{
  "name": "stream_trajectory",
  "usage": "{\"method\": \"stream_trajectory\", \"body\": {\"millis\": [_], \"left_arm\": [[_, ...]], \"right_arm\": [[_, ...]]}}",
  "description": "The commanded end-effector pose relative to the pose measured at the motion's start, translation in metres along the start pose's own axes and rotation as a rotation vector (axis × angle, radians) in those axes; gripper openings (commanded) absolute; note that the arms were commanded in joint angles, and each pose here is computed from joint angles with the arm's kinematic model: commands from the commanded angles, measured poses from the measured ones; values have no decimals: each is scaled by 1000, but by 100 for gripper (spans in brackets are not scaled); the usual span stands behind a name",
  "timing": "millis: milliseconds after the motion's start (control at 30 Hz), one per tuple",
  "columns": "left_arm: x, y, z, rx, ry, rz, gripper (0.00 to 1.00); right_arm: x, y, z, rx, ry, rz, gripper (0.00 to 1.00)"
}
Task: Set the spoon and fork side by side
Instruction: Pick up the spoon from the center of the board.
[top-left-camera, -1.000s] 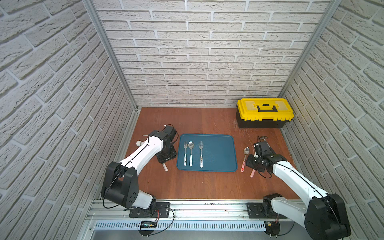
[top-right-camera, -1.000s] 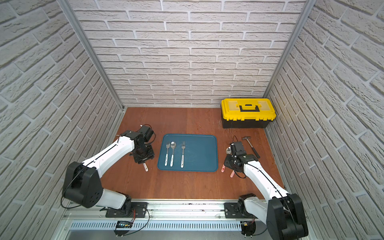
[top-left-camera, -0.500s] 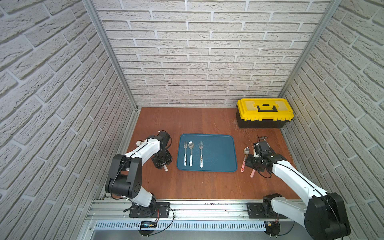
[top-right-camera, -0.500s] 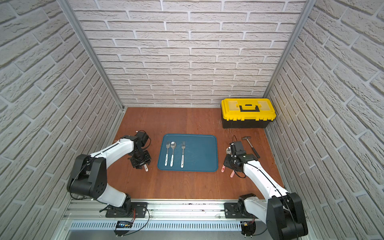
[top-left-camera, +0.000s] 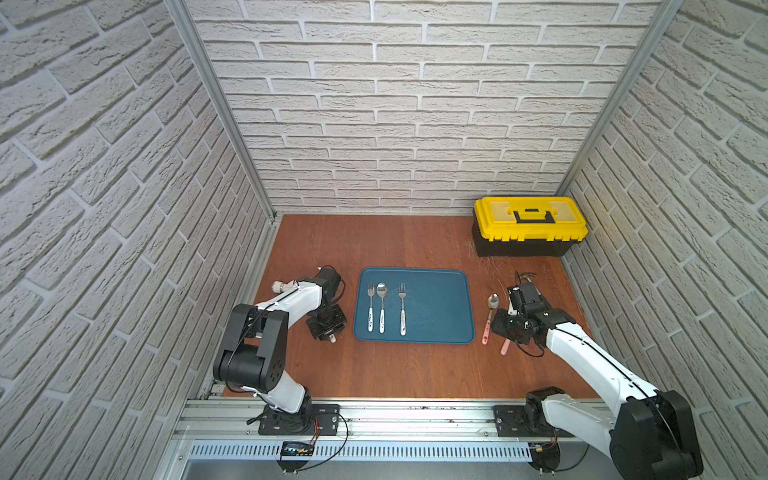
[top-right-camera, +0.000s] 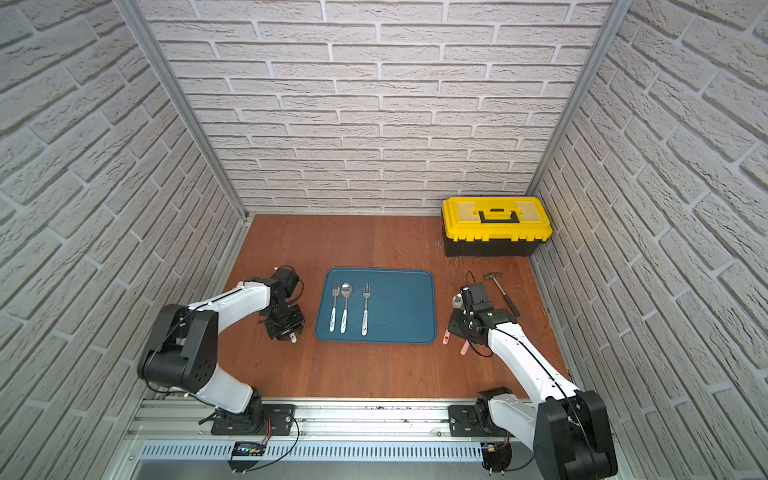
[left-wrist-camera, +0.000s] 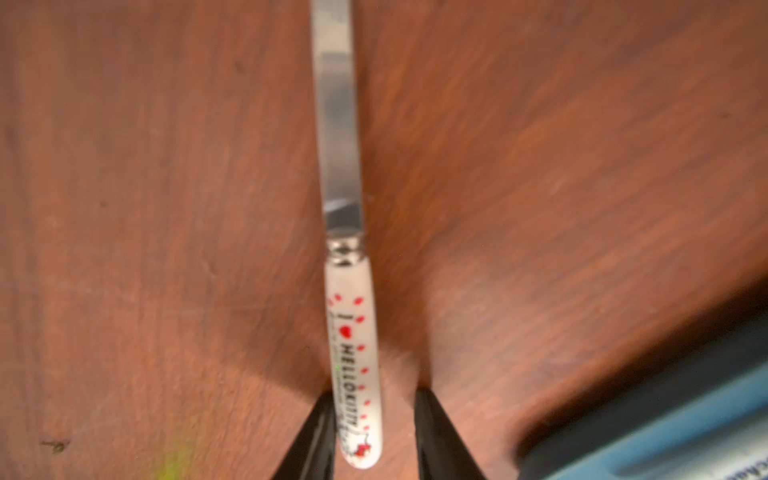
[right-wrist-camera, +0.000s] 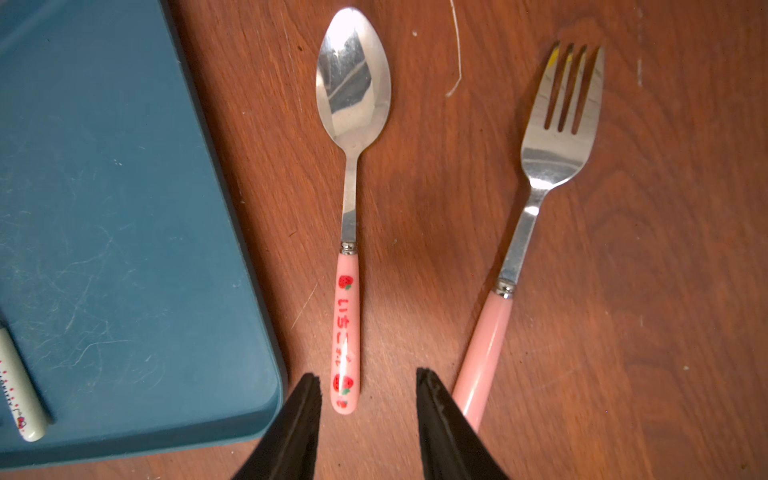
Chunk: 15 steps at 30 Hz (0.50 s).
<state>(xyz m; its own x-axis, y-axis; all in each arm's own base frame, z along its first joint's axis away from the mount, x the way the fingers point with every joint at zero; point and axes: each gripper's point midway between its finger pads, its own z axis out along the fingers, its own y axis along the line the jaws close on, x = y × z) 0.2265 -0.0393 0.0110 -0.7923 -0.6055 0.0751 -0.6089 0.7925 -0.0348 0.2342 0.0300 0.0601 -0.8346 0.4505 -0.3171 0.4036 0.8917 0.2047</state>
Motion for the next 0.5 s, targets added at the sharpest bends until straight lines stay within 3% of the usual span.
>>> {"method": "stream_trajectory", "body": {"millis": [0, 467], "left_arm": [[10, 19, 16, -49, 17, -21, 30], [-5, 3, -9, -15, -53, 44, 15]], "right_arm": [[-6, -1, -4, 0, -30, 23, 43], [-5, -1, -1, 1, -26, 39, 42]]}}
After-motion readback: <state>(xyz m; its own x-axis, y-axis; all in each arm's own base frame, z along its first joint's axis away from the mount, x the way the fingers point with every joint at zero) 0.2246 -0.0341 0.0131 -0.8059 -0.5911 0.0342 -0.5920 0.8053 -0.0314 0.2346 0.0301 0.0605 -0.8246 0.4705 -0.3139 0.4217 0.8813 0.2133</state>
